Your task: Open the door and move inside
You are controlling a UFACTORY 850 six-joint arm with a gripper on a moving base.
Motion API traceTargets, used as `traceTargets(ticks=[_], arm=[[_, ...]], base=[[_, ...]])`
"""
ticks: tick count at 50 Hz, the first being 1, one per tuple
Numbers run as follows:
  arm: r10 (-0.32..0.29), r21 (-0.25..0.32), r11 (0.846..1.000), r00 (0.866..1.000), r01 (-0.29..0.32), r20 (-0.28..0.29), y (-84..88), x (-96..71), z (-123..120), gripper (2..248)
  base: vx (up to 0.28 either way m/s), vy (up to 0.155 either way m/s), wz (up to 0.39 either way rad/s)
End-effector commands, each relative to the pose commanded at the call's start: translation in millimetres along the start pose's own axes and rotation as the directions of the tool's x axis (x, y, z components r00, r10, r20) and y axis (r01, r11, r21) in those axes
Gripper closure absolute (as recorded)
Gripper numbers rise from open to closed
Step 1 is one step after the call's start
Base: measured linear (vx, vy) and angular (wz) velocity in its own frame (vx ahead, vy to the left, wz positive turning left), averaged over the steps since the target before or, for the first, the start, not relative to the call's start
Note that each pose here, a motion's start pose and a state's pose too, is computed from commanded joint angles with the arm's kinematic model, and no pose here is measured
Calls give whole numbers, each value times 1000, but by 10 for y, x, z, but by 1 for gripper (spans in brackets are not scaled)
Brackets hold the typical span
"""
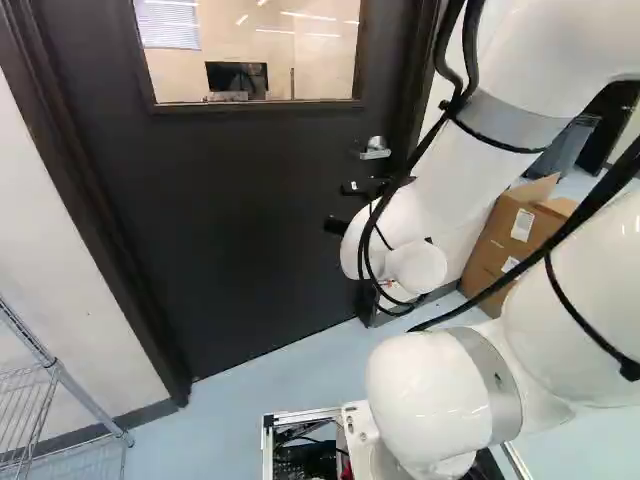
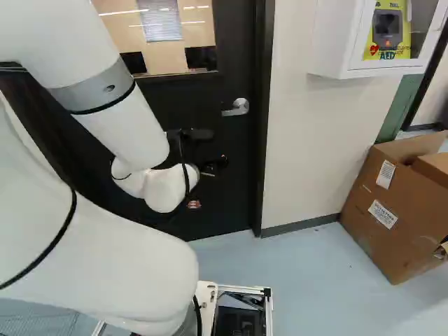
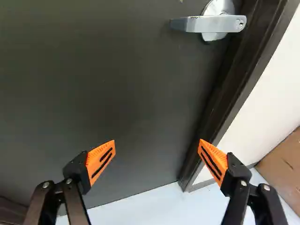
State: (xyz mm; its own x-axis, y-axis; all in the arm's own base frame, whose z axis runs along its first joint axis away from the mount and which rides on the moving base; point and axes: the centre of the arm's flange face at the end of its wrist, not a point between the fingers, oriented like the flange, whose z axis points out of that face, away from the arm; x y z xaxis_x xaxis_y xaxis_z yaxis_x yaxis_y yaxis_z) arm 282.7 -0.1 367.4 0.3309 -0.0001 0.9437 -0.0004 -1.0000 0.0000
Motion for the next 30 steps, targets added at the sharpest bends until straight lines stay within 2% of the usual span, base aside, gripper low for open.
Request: traceTargets(ticks=[13,30], arm=[[2,-5,1000,1000,-2,3,17,89,163,3],[4,-14,1000,999,-5,-33,47,325,350,3]], base=[[0,0,0],[0,0,0]])
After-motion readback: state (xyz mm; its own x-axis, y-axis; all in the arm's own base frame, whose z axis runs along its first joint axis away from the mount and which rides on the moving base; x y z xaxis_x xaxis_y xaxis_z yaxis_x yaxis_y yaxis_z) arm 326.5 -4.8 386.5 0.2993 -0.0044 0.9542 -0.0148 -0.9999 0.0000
